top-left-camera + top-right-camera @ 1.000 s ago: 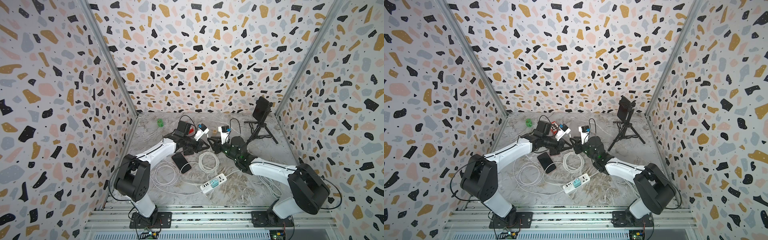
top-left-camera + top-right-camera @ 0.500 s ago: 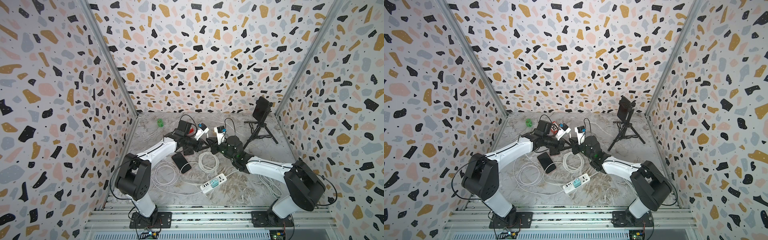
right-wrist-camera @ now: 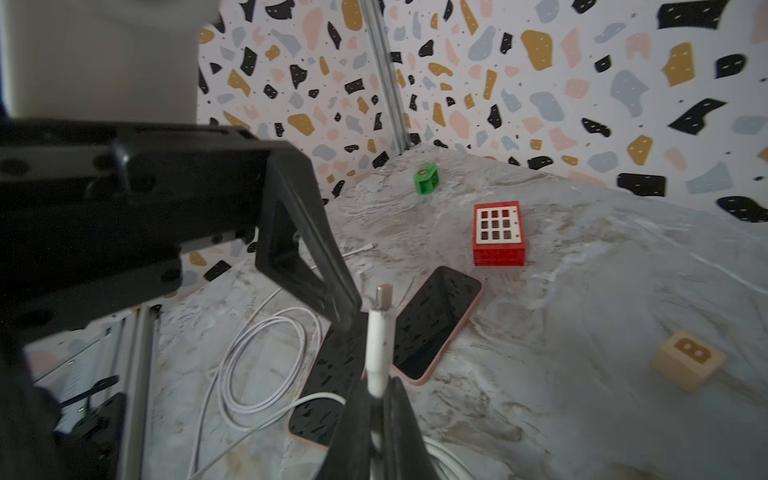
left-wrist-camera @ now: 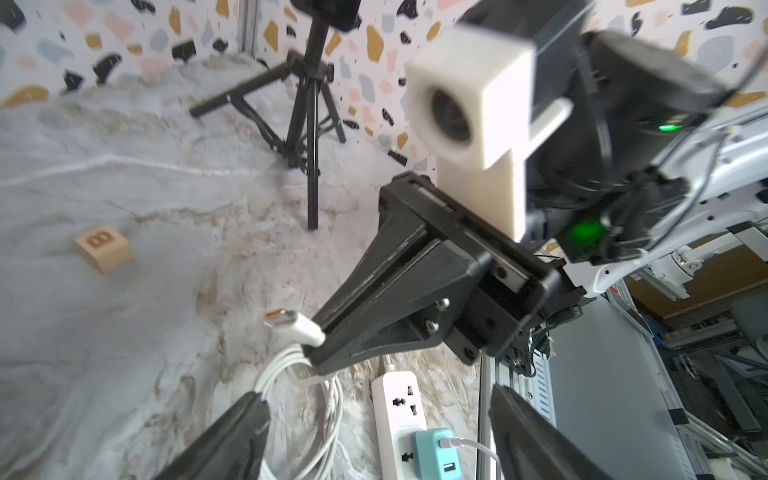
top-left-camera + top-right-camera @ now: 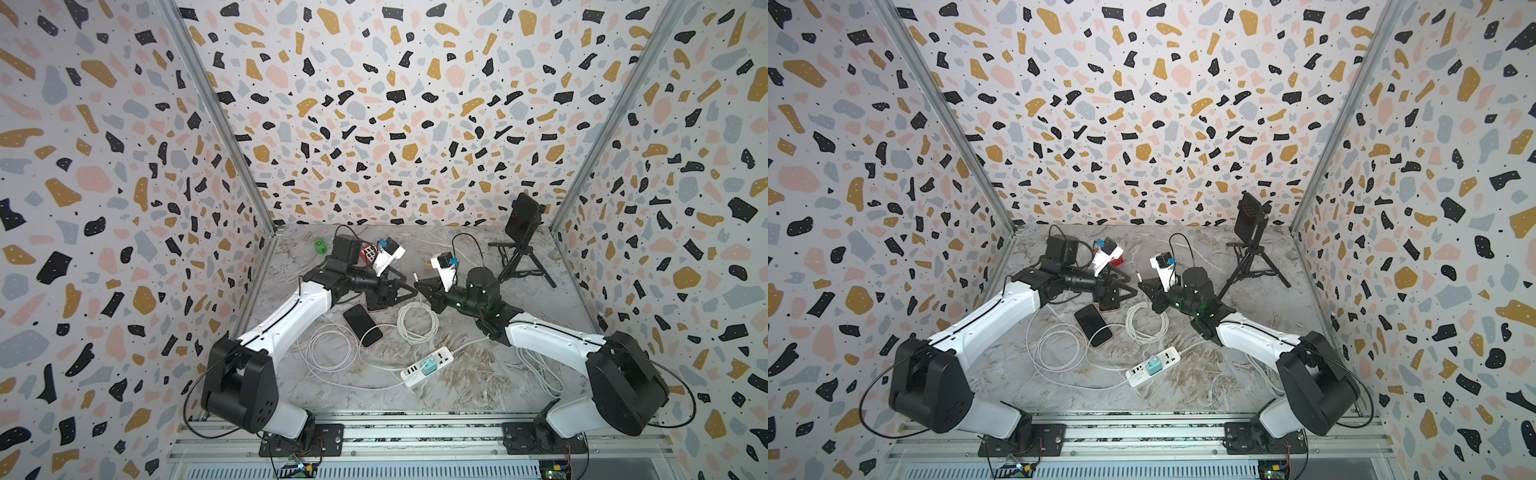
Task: Plug the charging cable into the phone
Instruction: Pick up the charging cable from the center of the board.
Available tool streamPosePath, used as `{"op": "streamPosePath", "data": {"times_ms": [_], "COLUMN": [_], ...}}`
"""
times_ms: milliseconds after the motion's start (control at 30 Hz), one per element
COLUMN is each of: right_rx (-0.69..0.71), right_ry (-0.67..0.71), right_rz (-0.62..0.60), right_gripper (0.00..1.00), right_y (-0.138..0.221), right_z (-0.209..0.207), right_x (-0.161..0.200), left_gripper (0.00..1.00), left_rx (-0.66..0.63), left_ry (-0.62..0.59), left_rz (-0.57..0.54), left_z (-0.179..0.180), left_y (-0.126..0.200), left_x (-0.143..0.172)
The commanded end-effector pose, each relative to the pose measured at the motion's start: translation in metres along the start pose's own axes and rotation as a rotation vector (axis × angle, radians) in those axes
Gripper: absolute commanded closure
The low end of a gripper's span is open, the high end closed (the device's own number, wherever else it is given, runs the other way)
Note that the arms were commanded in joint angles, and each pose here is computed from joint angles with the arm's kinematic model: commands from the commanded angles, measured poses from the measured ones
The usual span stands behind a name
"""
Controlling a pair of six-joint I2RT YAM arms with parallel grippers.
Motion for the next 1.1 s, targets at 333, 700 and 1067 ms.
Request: {"op": "streamPosePath", "data": {"times_ms": [333,700,1067], "right_rx": [-0.551,-0.591,-0.570], "right_ry": [-0.098,-0.126,-0.122], "right_rz": [-0.133,-0.143,-0.095], "right_gripper": [0.96,0.93,0.87], "right_y": [0.015,0.011,0.010], "right_z": [0.061,0.061,0.059], "right_x": [-0.046,-0.052,-0.039], "left_gripper": [0.35,0.68,1.00], "left_rx": [0.154,0.171,0.216], "left_ry": [-0.194,-0.201,-0.174], "left_rz": [0.046,0.066,0.055], "left_z": [-0.027,-0.034,-0.047], "left_y": [0.010,0.010,0.014], "left_x": [0.010,0.012,0.004]}}
Point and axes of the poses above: each gripper's point midway between its finger pads, its own y axis back along the fingers, its own z axis along the line the jaws close on, x = y × z, the point moved 3 cm from there along y, back along the fingers, and after that the axes turned 15 degrees about y, right-handed, at the moved point
